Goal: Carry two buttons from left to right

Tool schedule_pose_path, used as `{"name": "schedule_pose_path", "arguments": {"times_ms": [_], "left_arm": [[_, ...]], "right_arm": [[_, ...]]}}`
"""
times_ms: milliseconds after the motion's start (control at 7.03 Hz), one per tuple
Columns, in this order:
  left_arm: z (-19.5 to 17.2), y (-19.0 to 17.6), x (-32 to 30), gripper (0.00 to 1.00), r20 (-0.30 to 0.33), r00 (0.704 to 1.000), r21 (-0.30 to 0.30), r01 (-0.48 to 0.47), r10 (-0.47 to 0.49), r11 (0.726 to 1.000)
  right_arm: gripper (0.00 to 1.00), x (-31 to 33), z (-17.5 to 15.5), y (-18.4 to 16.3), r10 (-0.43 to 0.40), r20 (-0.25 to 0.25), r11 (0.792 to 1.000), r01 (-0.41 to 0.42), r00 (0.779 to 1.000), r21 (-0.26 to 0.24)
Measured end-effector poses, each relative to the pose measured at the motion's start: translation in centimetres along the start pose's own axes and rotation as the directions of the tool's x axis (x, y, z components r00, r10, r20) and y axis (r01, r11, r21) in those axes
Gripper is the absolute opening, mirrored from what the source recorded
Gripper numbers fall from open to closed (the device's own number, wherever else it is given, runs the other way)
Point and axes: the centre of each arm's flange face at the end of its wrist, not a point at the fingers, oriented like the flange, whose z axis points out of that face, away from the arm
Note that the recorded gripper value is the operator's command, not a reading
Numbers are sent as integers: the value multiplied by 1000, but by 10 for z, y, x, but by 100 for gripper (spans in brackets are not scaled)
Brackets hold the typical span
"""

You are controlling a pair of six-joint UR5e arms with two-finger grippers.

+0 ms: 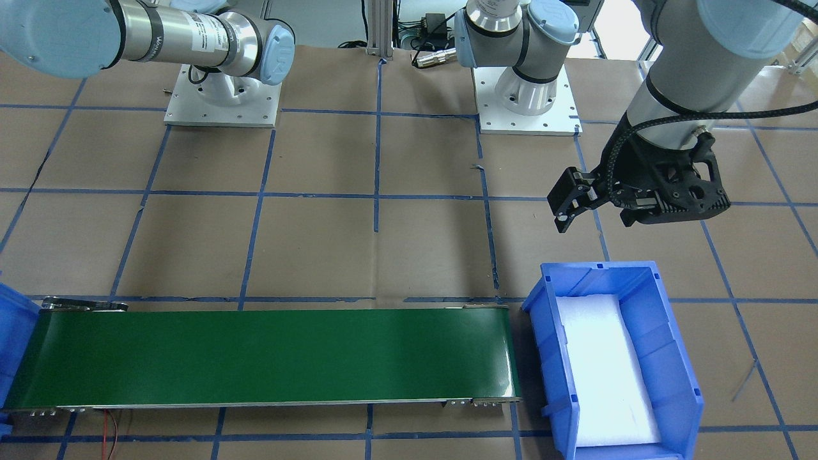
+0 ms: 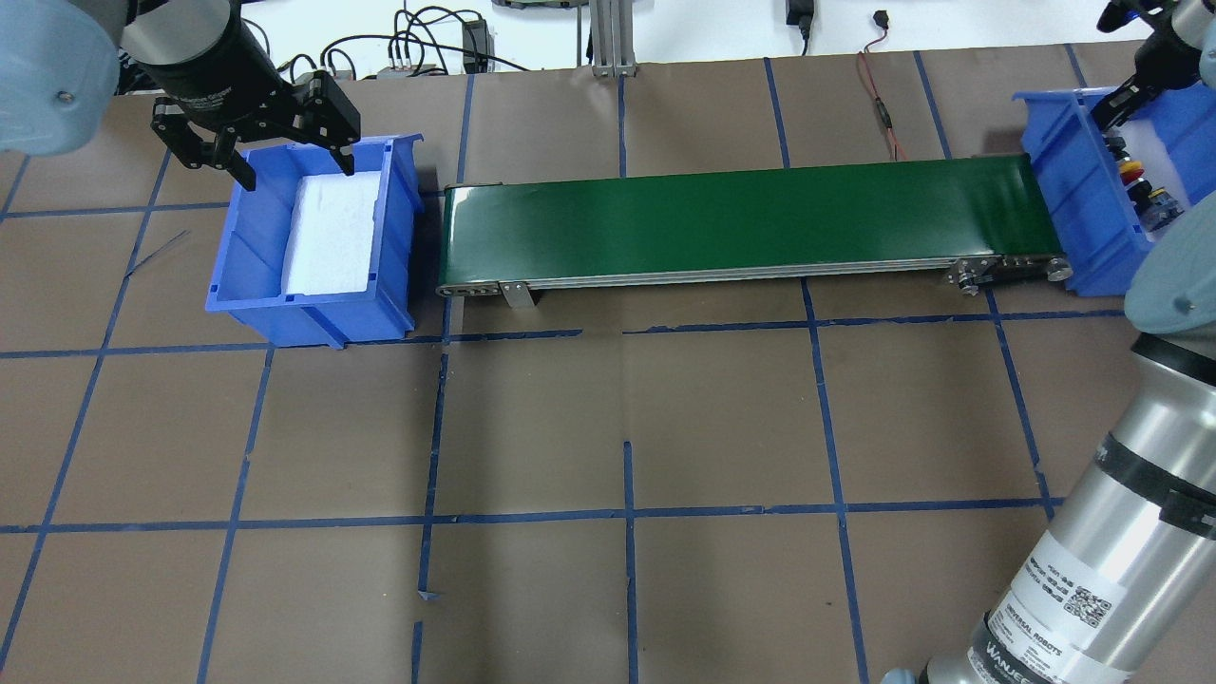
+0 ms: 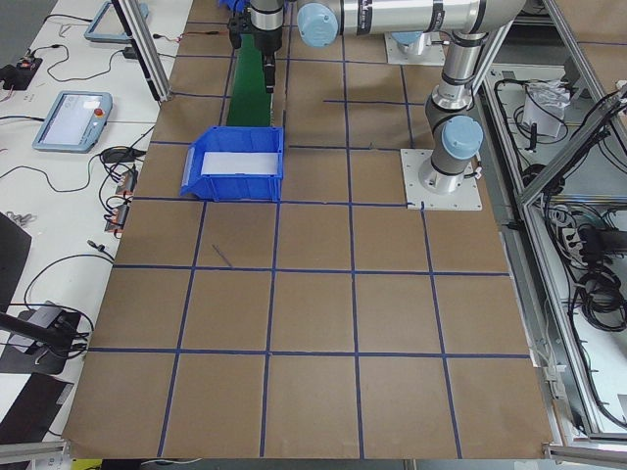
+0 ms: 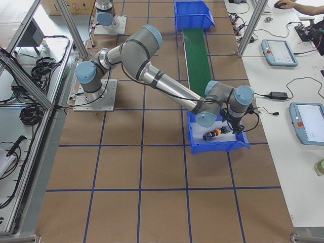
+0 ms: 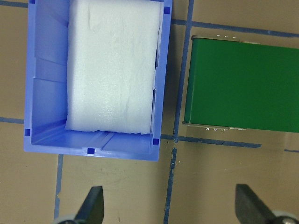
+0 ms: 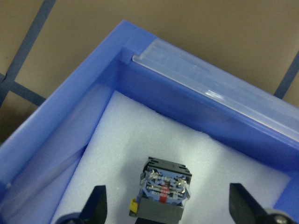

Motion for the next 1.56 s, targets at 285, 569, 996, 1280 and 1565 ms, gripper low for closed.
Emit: {"name": "schedule_pose_path", "arguments": {"times_ms": [285, 569, 996, 1280, 1565], "left_arm": [[-1, -1, 0, 100, 0, 1000, 3, 1, -1, 1000], [-2, -2, 0, 100, 0, 1000, 4, 0, 0, 1000], [-2, -4, 0, 100, 0, 1000, 5, 0, 0, 1000], [-3, -4, -1, 100, 5, 1000, 5, 0, 0, 1000], [-3, -4, -1, 100, 5, 1000, 5, 1, -1, 1000]], "right_arm": [[97, -1, -23, -1, -1, -23, 1000, 1, 1000, 16], [99, -4, -59, -2, -6, -60, 999, 8, 998, 36], [99, -41, -85, -39, -53, -84, 997, 58, 995, 60], [99, -111, -82, -104, -21, -64, 997, 26, 998, 77], [99, -203, -76, -165, 114, -30, 991, -112, 993, 73]]}}
